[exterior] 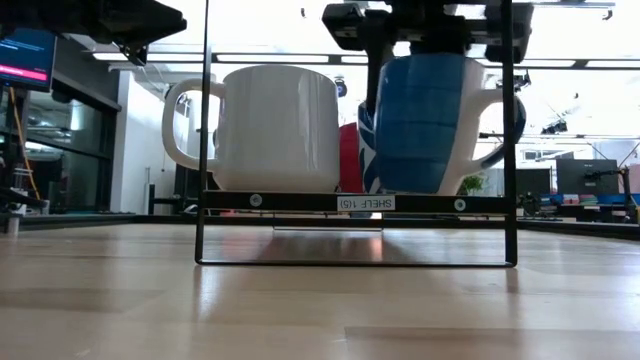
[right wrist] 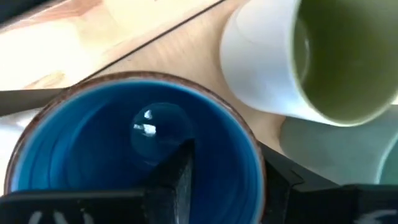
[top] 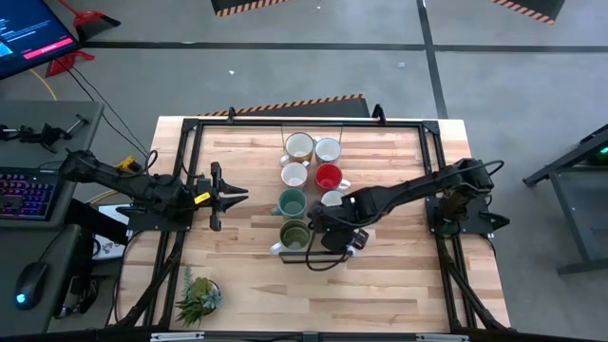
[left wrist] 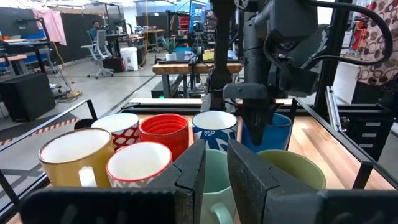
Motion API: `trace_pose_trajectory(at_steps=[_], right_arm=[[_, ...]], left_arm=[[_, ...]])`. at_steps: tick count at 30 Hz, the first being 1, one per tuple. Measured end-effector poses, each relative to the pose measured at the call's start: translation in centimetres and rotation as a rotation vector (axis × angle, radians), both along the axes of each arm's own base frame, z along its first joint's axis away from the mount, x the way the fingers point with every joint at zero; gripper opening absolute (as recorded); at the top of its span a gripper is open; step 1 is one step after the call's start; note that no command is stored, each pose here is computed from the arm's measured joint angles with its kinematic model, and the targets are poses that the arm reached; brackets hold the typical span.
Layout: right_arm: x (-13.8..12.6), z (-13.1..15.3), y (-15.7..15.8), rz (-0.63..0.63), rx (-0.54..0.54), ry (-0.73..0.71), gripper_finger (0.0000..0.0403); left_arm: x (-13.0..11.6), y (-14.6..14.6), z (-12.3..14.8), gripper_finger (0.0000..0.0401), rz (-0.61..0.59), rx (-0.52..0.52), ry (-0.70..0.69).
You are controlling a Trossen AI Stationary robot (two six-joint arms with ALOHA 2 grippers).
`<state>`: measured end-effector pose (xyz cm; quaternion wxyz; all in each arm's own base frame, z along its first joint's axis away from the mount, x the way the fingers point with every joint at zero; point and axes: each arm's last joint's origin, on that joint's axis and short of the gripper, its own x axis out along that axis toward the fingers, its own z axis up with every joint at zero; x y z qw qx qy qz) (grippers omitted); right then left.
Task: Place coffee mugs
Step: Put the blue mug on the shelf
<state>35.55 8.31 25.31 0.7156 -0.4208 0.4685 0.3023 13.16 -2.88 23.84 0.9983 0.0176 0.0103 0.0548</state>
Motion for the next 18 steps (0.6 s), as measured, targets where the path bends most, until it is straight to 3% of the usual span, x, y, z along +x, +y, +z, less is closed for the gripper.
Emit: trace_pose_trajectory(at_steps=[18], right_arm=[[0.43, 0.17, -0.29, -0.023, -0.059, -0.055, 0.0119]], left_arm=[[0.00, 0.00, 0.00, 0.0058, 0.000, 0.000, 0.000]])
